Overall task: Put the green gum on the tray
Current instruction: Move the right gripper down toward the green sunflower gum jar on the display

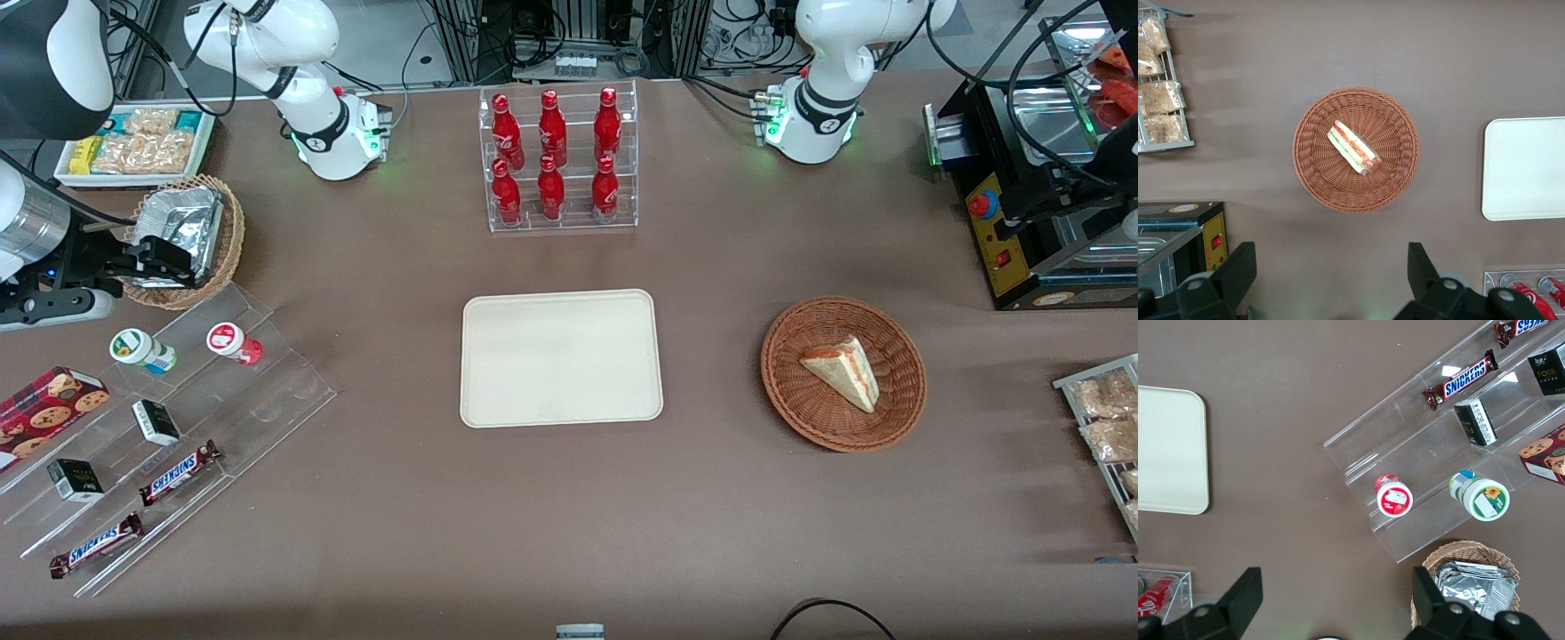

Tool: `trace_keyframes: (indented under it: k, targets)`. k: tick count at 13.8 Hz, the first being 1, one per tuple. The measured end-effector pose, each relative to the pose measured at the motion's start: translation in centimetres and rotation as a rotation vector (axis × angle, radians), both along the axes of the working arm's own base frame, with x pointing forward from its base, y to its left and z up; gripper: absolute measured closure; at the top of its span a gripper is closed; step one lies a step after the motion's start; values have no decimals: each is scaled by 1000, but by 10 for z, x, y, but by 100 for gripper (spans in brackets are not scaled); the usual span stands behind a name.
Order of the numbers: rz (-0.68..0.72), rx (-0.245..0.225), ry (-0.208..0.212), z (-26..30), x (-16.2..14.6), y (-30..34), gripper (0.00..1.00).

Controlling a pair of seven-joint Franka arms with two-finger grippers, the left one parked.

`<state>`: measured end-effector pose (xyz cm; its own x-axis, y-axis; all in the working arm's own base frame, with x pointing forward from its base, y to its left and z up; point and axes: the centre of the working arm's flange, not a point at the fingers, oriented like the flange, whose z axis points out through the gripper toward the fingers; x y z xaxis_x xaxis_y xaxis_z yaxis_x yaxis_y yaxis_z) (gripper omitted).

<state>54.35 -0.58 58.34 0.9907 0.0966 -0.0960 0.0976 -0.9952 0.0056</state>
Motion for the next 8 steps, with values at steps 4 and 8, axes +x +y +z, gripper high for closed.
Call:
trace_keyframes:
  k: [4,8]
  targets:
    - [1,0,8,-5,2,0,0]
    - [46,6,16,-33,12,-1,0]
